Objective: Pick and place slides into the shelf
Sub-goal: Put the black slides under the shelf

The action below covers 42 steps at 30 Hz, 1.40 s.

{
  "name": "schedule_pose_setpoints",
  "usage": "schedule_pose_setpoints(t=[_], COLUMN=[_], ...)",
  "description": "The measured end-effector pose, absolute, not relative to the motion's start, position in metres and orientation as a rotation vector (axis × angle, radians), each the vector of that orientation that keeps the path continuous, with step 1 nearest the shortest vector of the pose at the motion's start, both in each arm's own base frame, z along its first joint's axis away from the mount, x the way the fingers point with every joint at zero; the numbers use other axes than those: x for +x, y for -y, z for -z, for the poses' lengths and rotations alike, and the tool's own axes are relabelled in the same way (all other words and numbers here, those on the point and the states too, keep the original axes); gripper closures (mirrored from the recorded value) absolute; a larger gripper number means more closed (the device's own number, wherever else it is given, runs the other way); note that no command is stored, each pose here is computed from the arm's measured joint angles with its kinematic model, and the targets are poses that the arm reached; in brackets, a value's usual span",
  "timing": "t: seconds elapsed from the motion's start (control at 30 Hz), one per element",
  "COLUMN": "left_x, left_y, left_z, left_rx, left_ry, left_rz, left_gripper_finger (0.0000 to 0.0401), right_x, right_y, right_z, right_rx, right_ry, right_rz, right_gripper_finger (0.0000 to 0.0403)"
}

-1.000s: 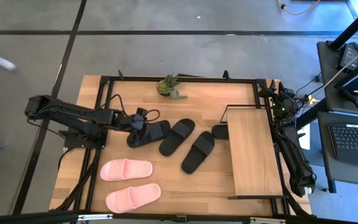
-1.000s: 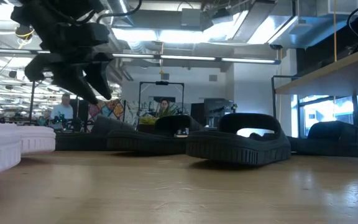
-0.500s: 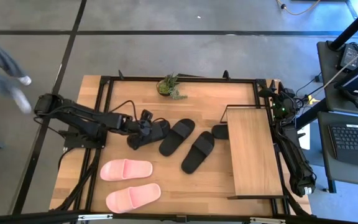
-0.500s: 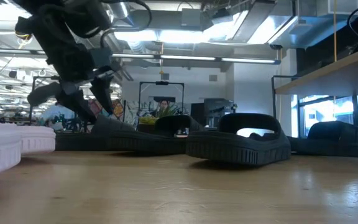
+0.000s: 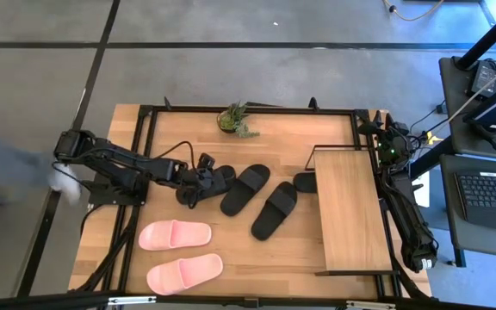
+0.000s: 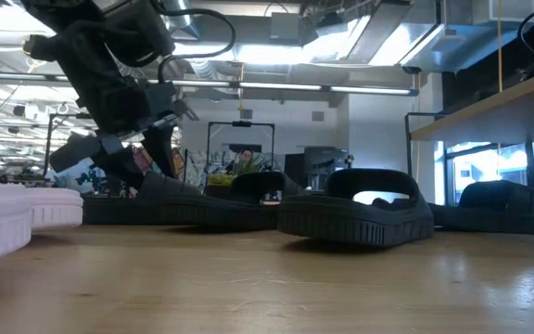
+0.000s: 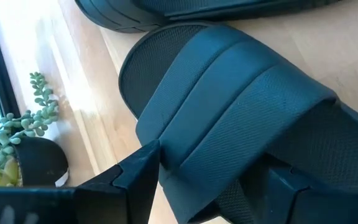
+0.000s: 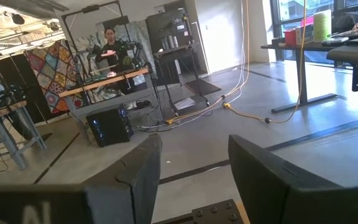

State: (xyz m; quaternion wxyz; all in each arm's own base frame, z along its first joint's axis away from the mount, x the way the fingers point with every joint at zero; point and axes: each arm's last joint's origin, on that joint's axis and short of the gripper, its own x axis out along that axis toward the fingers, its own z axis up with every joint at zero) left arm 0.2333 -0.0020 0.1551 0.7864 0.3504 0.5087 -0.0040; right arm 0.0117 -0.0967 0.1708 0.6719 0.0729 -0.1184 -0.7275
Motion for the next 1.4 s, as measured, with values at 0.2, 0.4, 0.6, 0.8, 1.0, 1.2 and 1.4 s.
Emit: schedule_pose_setpoints(t=[0.2,0.4,0.6,0.8,1.0,1.2,1.4], left_x=[0.233,0.233,0.232,0.234,0.237,0.245,0.249], left_y=[0.002,0.001,0.001,0.001,0.001,-0.003,-0.011], left_z=[-0.155,-0.155,-0.155,-0.156,-0.162,-0.203,-0.262], left_rx=[0.755,0.777,0.812,0.771,0.769,0.757,0.740], left_ry=[-1.095,-1.105,-1.121,-1.095,-1.091,-1.064,-0.954], left_rz=[0.011,-0.030,-0.078,-0.079,-0.086,-0.122,-0.200], left_gripper_finger=[0.0202,0.0206,0.0274,0.0382,0.0391,0.0394,0.0397], right_x=[0.012,0.012,0.012,0.012,0.012,0.012,0.012], right_y=[0.097,0.097,0.097,0.097,0.097,0.097,0.097], right_z=[-0.171,-0.171,-0.171,-0.171,-0.171,-0.171,-0.171], right_rx=[0.164,0.164,0.164,0.164,0.164,0.164,0.165], right_ry=[0.267,0.267,0.267,0.267,0.266,0.266,0.267], right_rz=[1.638,1.638,1.638,1.638,1.639,1.638,1.638], right_gripper_finger=[0.0215,0.0215,0.0215,0.0215,0.0215,0.0215,0.0215])
